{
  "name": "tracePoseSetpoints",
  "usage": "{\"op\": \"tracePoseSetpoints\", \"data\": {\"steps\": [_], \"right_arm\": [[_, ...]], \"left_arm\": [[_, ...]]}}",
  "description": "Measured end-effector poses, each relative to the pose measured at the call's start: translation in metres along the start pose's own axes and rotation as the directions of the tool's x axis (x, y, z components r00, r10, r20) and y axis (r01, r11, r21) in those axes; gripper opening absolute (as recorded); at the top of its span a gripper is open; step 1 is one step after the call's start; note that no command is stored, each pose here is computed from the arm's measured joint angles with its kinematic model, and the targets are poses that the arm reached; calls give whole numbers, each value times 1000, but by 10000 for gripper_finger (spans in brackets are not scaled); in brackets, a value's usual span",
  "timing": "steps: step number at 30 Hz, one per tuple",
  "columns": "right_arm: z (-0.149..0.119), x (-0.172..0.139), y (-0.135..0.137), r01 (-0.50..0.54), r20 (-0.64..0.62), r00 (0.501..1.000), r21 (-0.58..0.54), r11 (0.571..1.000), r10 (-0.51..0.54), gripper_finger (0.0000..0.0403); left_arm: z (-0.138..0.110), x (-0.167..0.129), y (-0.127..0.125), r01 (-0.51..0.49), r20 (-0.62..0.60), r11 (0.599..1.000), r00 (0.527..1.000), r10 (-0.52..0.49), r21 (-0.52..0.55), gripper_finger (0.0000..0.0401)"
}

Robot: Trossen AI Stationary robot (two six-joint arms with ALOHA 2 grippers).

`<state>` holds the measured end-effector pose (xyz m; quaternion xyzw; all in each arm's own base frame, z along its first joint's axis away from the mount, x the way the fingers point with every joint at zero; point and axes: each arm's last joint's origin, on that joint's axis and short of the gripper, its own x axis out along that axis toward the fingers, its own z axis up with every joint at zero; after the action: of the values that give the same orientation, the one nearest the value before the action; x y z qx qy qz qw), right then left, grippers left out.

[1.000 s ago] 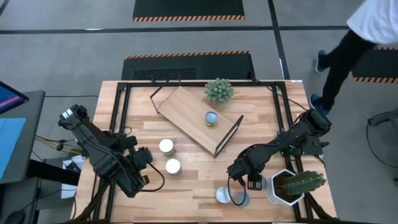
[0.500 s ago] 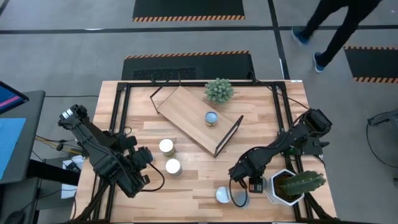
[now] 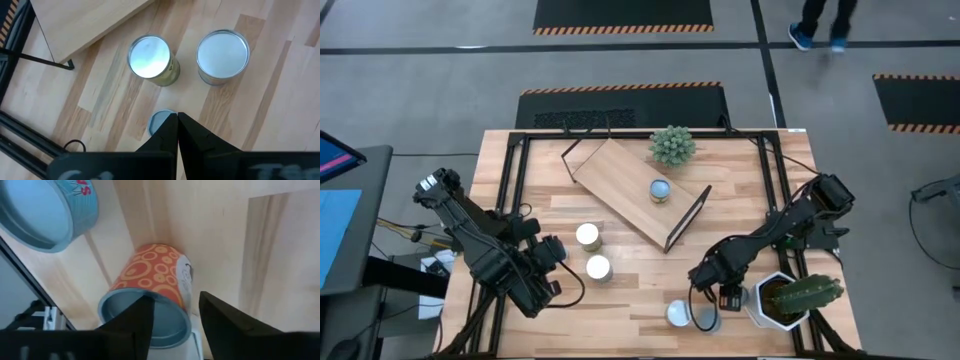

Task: Pick and place cans onto a shelf
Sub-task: Put the canned tomato sauce on the shelf

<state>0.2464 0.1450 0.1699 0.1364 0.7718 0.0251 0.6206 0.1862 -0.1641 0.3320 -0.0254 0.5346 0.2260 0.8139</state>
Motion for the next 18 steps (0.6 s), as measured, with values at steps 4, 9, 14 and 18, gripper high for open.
{"op": "tracePoseSetpoints", "data": {"steps": [4,9,14,18], "right_arm": [[2,-1,-2,-23,-7,1000,15,1000,23,116],[5,-4,-7,-48,-20,999,40,998,49,17],[10,-19,-7,-40,-10,999,38,998,41,7],[3,-59,-3,-51,11,999,24,998,51,5]], "left_arm": [[1,0,0,-10,21,1000,1000,10,0,0],[1,0,1,-20,44,1000,999,20,-2,0],[1,0,1,-20,44,1000,999,20,-1,0],[1,0,1,-22,49,1000,999,22,-1,0]]}}
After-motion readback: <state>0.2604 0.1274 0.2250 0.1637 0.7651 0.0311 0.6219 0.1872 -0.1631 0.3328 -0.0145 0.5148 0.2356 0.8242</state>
